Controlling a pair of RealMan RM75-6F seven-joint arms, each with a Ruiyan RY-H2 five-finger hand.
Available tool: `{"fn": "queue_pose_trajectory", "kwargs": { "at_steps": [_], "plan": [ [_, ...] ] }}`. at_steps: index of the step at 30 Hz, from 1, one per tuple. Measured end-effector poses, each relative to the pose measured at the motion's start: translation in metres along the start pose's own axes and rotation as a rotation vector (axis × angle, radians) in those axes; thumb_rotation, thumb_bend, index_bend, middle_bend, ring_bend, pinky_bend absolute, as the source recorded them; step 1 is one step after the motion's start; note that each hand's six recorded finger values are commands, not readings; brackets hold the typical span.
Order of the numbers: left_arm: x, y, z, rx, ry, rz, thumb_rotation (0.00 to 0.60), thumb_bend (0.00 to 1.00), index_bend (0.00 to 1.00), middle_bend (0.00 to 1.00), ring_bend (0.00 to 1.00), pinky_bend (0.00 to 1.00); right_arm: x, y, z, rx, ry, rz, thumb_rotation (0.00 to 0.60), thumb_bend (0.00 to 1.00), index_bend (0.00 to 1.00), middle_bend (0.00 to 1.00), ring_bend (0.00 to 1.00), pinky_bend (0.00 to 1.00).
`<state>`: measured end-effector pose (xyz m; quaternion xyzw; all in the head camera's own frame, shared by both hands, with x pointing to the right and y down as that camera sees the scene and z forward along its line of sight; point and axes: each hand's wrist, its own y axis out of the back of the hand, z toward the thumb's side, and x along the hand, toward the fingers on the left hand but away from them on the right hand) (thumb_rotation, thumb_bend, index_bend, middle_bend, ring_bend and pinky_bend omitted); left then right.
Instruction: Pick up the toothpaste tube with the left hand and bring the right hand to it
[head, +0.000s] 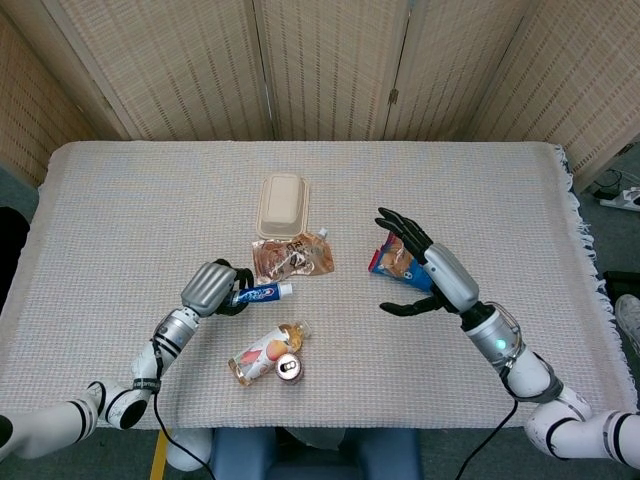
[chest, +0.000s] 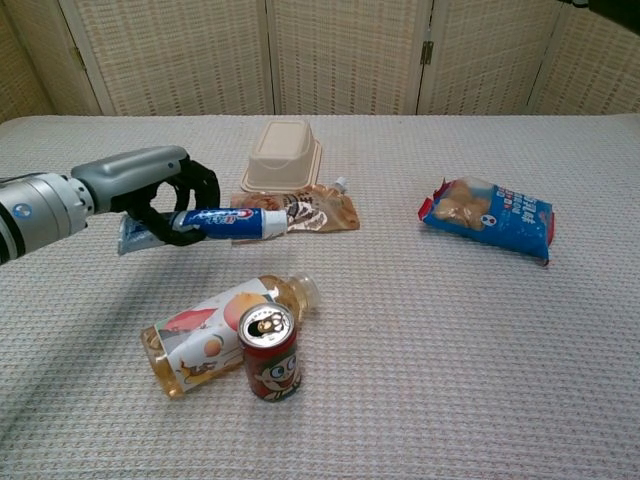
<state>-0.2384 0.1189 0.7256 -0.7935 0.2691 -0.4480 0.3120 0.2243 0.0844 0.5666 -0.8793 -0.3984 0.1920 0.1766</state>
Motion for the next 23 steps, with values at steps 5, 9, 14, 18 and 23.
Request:
{"fn": "queue_pose_trajectory", "kwargs": {
  "at_steps": [5, 9, 14, 18, 23],
  "plan": [
    [0.0, -0.005, -0.01, 0.082, 0.037, -0.033, 0.6, 0.62, 0.4, 0.51, 0.39, 0.27, 0.01, 0.001, -0.01, 0.01, -0.027, 0.001, 0.268, 0.18, 0.0, 0.0, 0.0, 0.0],
    [-0.003, -0.007, -0.016, 0.106, 0.073, -0.046, 0.6, 0.5, 0.21, 0.34, 0.24, 0.2, 0.016, 0.004, -0.014, 0.03, -0.04, 0.003, 0.266, 0.18, 0.0, 0.0, 0.0, 0.0],
    [-0.013, 0.001, -0.023, 0.107, 0.097, -0.039, 0.6, 0.45, 0.14, 0.26, 0.18, 0.15, 0.029, 0.013, -0.023, 0.086, -0.081, 0.003, 0.267, 0.18, 0.0, 0.0, 0.0, 0.0],
    [-0.025, 0.014, -0.028, 0.079, 0.116, -0.013, 0.6, 0.43, 0.18, 0.26, 0.19, 0.14, 0.04, 0.021, -0.031, 0.157, -0.122, -0.004, 0.31, 0.18, 0.0, 0.0, 0.0, 0.0],
    [-0.054, 0.041, -0.04, 0.047, 0.16, 0.062, 0.6, 0.44, 0.22, 0.26, 0.2, 0.14, 0.063, 0.033, -0.044, 0.306, -0.202, -0.009, 0.586, 0.19, 0.0, 0.0, 0.0, 0.0]
  ]
}}
